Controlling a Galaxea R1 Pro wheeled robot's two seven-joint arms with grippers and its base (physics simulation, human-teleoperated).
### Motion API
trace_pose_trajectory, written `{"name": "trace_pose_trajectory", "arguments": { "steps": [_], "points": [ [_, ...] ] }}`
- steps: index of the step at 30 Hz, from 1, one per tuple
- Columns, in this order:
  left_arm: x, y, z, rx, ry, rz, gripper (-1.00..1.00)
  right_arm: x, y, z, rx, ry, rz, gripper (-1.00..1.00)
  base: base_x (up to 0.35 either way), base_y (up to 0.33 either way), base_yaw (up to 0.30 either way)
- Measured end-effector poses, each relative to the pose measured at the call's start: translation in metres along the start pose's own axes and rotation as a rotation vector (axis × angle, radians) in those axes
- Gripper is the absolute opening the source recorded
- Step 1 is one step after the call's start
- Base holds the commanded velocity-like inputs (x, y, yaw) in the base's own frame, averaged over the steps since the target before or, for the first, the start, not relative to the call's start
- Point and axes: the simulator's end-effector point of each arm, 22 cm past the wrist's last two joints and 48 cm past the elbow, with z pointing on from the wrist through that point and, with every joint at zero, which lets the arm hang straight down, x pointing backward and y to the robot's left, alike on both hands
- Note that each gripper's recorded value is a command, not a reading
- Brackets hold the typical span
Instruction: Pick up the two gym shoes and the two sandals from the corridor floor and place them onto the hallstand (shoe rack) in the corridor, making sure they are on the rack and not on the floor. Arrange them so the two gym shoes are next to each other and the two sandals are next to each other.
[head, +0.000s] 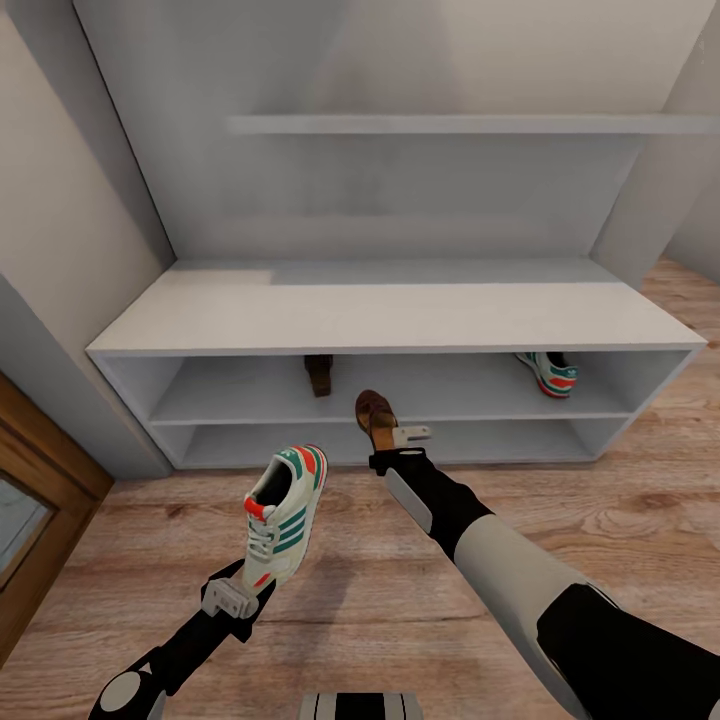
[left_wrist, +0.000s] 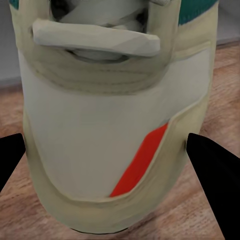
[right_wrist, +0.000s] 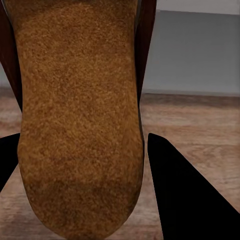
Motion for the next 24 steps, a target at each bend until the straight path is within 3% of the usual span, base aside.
{"name": "trace_pose_trajectory", "arguments": {
  "steps": [8,24],
  "points": [
    [-0.0002,-0.0005,0.0003,0.001,0.0,0.001,-1.0,0.0012,0.0013,0.0002,-0.006,0.004,0.002,-1.0,0.14,0.0,0.0],
    [0.0,-0.0015,0.0005,0.003,0.0,0.001,-1.0,0.0041,0.0061,0.0003,-0.028,0.015,-0.003,-1.0,0.013,0.0,0.0]
  ]
}}
